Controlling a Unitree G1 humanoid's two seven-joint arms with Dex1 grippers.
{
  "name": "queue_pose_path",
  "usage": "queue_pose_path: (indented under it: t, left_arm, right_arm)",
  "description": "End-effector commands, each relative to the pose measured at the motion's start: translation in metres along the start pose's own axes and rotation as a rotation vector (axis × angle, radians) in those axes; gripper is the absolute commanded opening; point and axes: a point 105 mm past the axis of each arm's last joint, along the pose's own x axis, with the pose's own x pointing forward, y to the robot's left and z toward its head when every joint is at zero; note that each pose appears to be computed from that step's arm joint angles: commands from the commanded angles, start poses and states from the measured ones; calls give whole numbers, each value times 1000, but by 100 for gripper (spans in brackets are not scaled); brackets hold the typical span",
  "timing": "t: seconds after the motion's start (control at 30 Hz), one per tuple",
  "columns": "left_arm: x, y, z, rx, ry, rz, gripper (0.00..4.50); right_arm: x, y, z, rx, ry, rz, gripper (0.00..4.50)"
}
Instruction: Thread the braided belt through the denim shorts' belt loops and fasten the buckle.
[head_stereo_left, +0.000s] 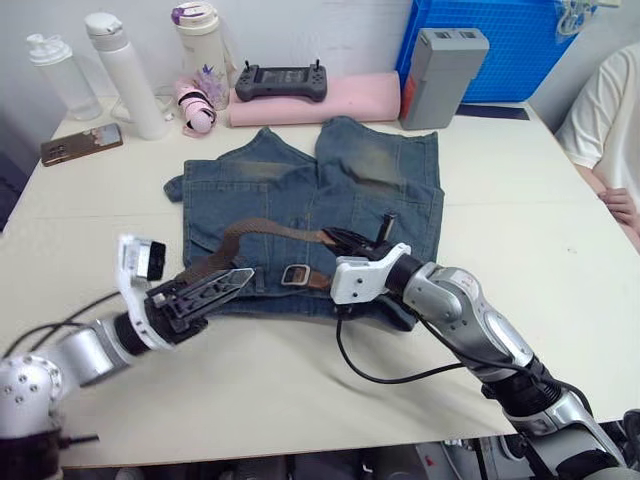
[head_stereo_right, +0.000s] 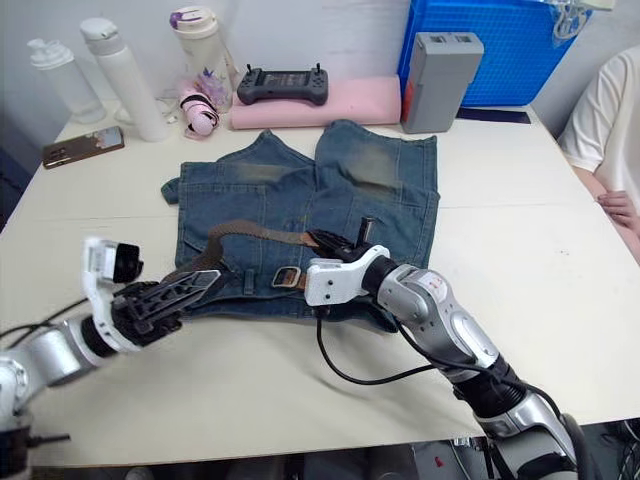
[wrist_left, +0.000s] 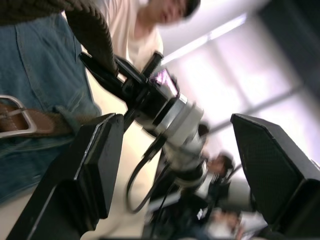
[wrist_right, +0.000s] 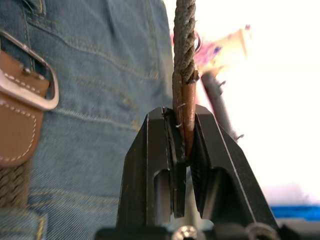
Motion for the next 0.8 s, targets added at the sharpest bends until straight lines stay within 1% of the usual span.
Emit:
queue_pose_path:
  t: [0.03,0.13,0.17,0.2,0.27,0.33,0.43,0.57,0.67,0.7,0.77,0.8]
  left_arm:
    - [15,12,-5,-127,-188,112,374]
    - [29,11,3,-236,-388,136,374]
    - [32,12,5,-275,-429,157,374]
    - [34,12,5,-299,-445,178,374]
    - [37,13,2,-316,-440,215,374]
    - [40,14,5,-350,-466,232,374]
    - [45,15,-1,-372,-444,249,374]
    - [44,23,-4,-404,-442,292,374]
    - [45,24,-7,-409,-428,296,292]
    - [45,24,-8,-404,-419,295,250]
    - [46,24,-9,-398,-408,291,147]
    - [46,24,-10,-400,-404,292,107]
  right_arm:
    - [-2,-17,8,-139,-46,-75,0]
    - [-2,-12,8,-183,-55,-68,0]
    - [-3,-10,8,-189,-57,-66,0]
    - [-3,-9,8,-192,-58,-66,0]
    - [-4,-9,8,-197,-62,-70,0]
    - [-4,-8,9,-200,-67,-61,0]
    - [-4,-6,9,-198,-68,-57,0]
    - [-4,-6,9,-197,-69,-56,0]
    - [-5,-6,9,-197,-67,-57,0]
    - [-5,-6,9,-197,-66,-58,0]
    - [-5,-6,9,-198,-64,-59,0]
    - [-5,-7,9,-198,-63,-60,0]
